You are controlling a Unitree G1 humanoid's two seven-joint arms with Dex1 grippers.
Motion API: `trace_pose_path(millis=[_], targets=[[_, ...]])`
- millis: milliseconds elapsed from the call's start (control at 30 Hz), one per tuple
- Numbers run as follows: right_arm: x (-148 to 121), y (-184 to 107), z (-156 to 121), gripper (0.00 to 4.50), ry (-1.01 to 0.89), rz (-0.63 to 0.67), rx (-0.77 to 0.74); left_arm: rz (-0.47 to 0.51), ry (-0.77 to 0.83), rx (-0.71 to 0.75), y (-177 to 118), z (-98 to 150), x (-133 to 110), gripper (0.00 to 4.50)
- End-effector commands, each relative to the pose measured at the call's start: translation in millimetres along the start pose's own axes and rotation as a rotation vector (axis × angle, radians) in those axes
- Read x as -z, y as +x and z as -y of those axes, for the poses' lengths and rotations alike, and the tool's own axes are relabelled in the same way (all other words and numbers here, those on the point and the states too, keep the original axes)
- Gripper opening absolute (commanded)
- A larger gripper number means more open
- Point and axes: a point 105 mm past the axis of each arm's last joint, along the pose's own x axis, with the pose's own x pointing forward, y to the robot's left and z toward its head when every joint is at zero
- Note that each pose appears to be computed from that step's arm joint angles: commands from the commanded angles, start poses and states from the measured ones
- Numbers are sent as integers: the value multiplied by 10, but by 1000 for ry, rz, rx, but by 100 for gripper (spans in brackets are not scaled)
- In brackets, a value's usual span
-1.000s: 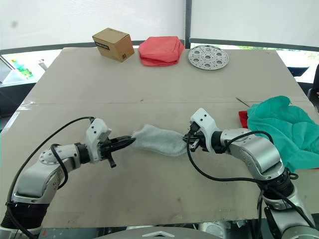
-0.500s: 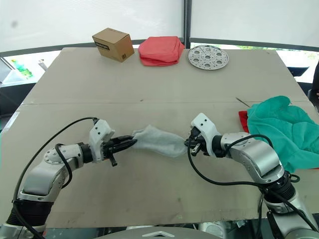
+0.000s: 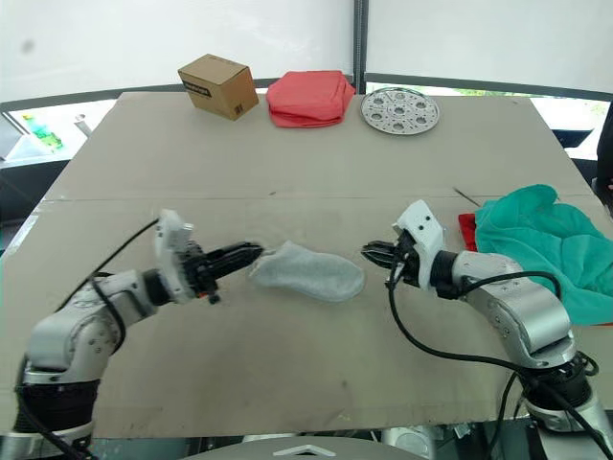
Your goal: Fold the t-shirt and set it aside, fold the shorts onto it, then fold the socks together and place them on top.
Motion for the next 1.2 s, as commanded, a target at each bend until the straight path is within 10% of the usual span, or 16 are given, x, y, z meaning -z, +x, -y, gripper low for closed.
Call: trace_pose_path(millis=[33, 300, 533, 867, 1200], targets=[[-62, 282, -105, 0, -66, 50, -70, -30, 30, -33, 251, 7, 143, 2], [816, 529, -54, 0, -158, -229, -90, -143, 57, -116, 350, -94, 532, 2], [161, 475, -151, 0, -152, 44, -113, 152, -91, -152, 89, -88, -47, 2], [372, 737, -167, 0, -182, -31, -165, 94, -315, -332, -380, -339, 126, 446], [639, 768, -132, 0, -162, -107, -175, -90, -323, -243, -159, -180, 364, 446]])
